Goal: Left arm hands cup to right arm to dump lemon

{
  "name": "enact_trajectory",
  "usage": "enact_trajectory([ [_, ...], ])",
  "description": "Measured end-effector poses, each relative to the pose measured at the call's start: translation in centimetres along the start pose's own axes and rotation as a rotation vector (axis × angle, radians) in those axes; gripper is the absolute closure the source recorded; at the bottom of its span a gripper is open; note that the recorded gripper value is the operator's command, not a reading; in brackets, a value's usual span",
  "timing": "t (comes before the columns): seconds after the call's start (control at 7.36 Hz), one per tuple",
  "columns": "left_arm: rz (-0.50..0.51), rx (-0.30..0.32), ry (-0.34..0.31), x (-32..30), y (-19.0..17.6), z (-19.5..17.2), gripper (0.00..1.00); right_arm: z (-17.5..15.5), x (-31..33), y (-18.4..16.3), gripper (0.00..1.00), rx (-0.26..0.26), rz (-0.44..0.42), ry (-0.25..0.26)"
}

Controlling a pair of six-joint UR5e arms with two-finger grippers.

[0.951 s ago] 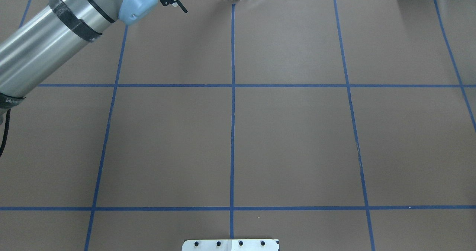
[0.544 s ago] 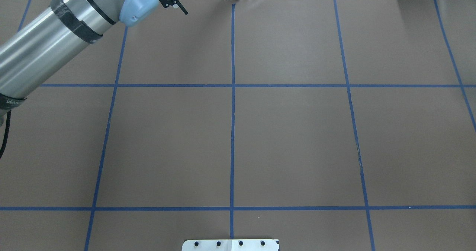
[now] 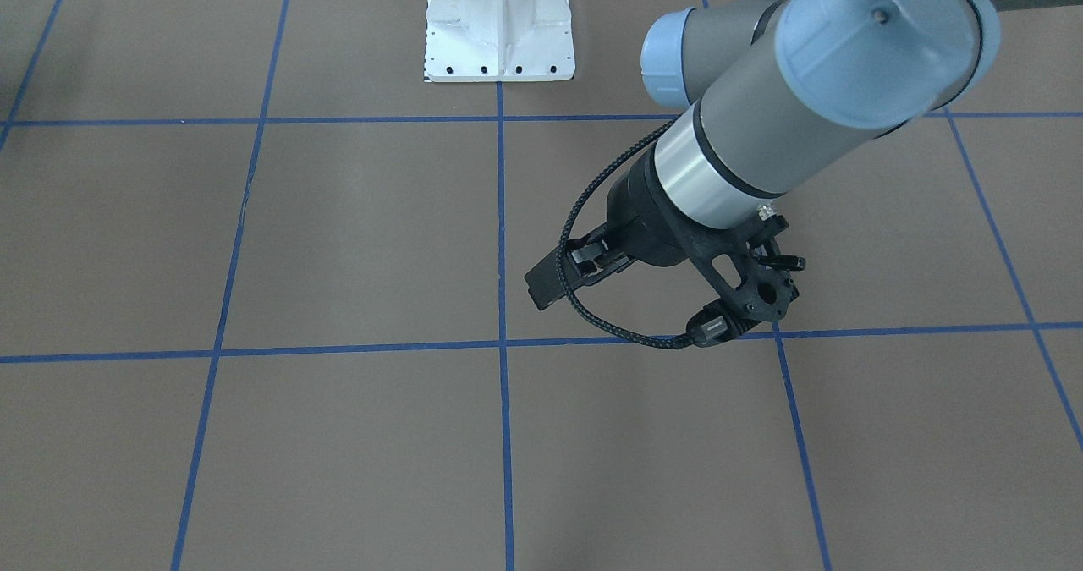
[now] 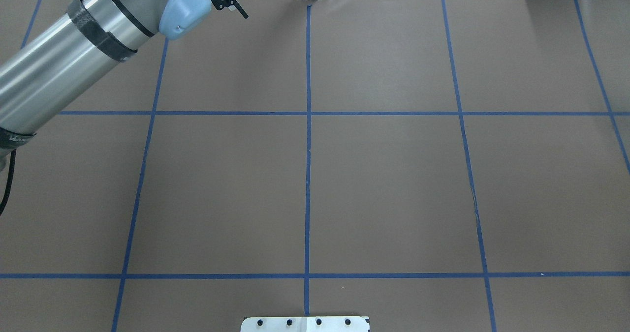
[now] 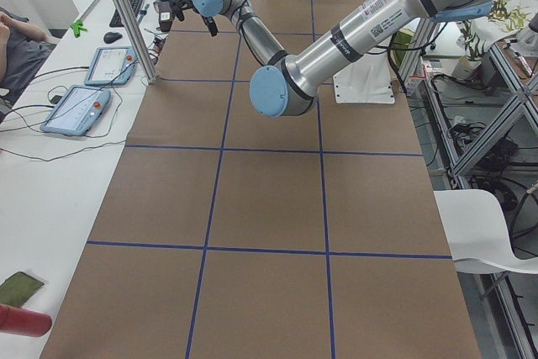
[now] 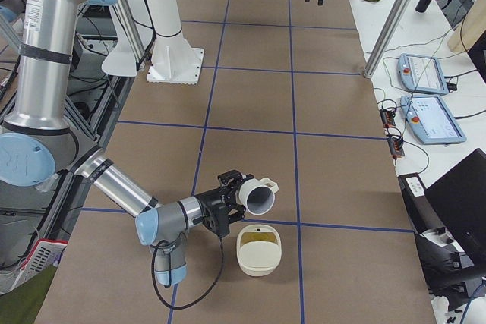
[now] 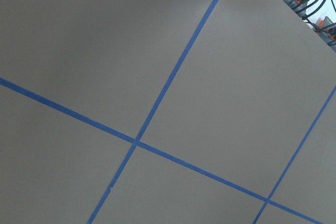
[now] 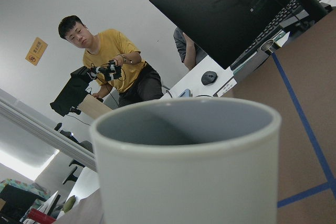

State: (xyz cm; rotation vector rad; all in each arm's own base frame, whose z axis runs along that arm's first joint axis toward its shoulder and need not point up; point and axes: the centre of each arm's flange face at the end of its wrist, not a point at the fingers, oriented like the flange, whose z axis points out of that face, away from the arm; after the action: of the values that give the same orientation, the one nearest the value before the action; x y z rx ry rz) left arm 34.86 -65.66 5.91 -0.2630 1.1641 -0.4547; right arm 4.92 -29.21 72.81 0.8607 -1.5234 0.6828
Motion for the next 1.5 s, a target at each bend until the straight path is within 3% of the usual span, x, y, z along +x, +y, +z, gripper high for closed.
enact_trajectory([
  [0.27, 0.015, 0.035, 0.0, 0.0, 0.6, 0.4, 0.0, 3.6, -2.5, -1.5, 0.99, -0.026, -0.077, 0.038],
  [0.68, 0.05, 0.044, -0.017, -0.3, 0.1, 0.5, 0.0, 10.9, -6.8, -4.5, 1.0, -0.091, -0.258, 0.131],
  [1.09, 0.13, 0.054, -0.056, -0.9, -1.3, -0.1, 0.0, 18.8, -9.8, -7.2, 1.0, -0.186, -0.426, 0.18],
  [1.5, 0.169, 0.06, -0.114, -2.7, -3.2, 0.4, 0.0, 27.1, -12.1, -7.3, 1.0, -0.295, -0.598, 0.237],
])
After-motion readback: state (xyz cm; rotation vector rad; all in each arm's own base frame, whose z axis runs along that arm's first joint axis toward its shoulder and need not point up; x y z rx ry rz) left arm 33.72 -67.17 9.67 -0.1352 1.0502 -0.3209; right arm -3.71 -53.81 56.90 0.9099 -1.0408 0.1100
